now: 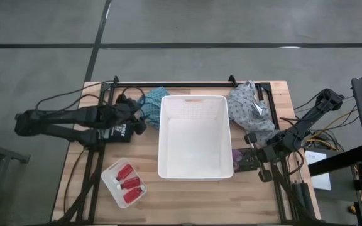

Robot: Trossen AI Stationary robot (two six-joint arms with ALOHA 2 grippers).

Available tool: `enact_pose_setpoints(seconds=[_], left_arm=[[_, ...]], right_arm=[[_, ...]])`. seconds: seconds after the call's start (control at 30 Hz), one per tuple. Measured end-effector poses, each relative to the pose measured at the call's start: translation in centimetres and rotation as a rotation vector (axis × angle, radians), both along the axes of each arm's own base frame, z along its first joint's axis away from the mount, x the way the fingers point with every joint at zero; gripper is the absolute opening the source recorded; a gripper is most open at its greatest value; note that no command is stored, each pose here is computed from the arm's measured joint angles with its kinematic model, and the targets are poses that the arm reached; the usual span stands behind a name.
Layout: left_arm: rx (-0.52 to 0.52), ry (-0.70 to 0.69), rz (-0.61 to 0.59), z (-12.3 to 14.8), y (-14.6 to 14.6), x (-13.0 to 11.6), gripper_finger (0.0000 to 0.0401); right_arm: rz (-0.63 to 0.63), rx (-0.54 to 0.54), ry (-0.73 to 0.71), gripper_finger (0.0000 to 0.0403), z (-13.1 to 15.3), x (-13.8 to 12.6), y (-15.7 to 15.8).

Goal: Pick & place medical supplies in basket/bin
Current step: Put the dark blue patient gown into the organizer bin

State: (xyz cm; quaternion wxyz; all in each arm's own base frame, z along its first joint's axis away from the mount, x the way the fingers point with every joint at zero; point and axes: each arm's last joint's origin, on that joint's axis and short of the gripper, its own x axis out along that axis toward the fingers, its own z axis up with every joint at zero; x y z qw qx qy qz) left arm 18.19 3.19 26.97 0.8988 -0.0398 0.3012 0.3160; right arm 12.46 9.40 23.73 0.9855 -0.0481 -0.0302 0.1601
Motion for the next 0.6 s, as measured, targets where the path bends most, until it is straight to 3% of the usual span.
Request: enact_pose_setpoints(seconds=[0.37,0.6], left_arm=[[-0.123,0.011,0.113,-0.9,5.3,-0.1,0.0335],[-0.346,0.095,0.204,-2.2,10.9,0.2,0.0336]], right_arm=[[0.0,0.0,0.0,0.0008,0.0,0.0,0.0],[0.0,0.0,0.0,0.0008,0.0,0.0,0.0]])
